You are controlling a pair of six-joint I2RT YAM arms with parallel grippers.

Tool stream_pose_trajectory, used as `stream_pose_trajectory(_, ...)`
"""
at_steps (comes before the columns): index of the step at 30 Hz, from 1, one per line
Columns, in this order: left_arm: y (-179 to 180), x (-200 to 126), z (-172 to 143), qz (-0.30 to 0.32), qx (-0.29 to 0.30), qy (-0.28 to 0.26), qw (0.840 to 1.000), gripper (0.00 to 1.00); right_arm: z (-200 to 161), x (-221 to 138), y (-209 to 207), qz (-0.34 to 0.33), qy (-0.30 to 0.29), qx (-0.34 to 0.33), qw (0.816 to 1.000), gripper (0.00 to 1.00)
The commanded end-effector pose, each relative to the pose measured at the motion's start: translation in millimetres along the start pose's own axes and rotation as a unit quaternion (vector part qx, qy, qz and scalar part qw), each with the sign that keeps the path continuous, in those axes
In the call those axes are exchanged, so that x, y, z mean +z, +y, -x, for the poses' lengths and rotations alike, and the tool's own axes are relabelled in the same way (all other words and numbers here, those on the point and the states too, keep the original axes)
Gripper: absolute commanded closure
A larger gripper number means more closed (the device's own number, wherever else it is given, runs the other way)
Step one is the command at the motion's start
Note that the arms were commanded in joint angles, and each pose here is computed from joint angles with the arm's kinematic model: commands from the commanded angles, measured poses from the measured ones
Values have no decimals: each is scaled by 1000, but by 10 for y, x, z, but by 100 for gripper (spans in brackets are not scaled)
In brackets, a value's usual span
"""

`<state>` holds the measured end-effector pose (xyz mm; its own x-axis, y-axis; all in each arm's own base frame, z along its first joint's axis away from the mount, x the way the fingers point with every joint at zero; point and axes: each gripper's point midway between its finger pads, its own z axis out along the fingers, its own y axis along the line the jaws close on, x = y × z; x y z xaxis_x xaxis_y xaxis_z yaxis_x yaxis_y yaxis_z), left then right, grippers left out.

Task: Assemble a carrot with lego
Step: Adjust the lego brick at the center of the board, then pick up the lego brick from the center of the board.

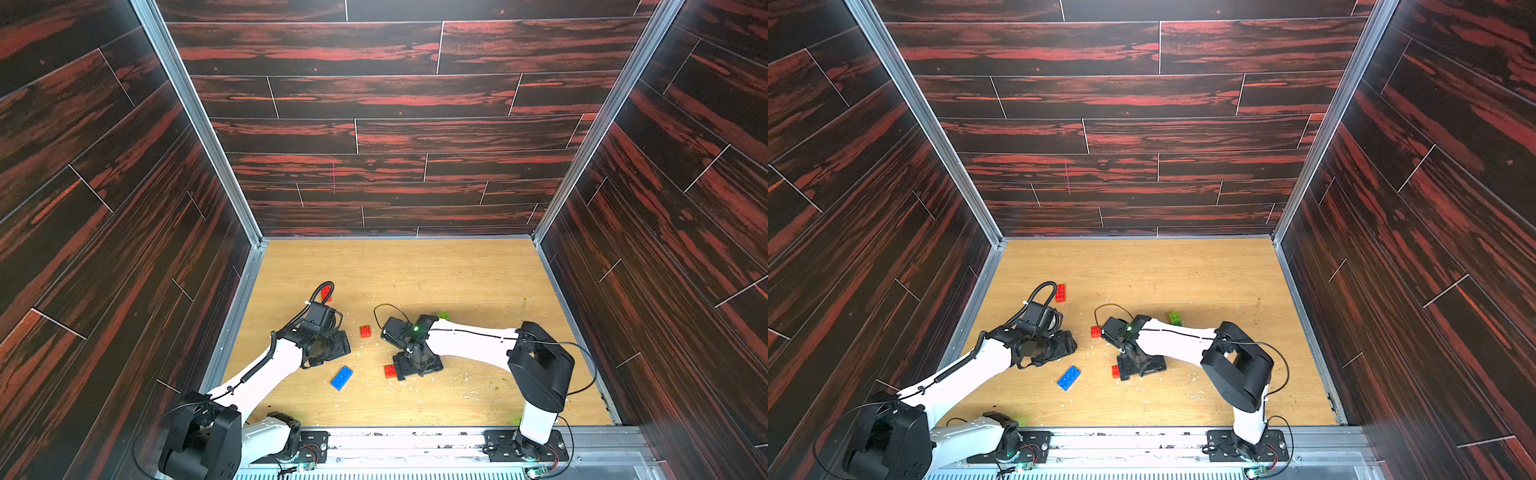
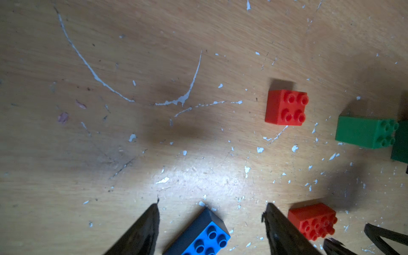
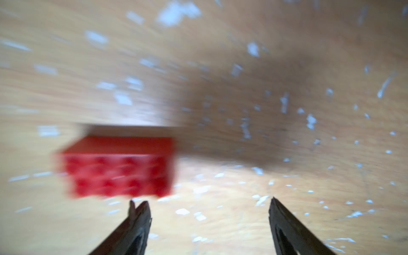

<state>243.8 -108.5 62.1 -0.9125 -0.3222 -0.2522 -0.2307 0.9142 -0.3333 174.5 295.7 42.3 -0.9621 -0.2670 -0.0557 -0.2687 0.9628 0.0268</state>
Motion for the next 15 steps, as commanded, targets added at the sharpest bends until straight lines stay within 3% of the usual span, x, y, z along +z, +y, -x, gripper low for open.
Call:
stream_pose_trajectory(1,-4,-45,23,2,7,-6,1000,24,114,-189,266,56,-13,18,998,15)
stream_pose_trajectory(15,13,-54,16,6,13,-6,1000,24,183,79,374,24,21,41,999,20)
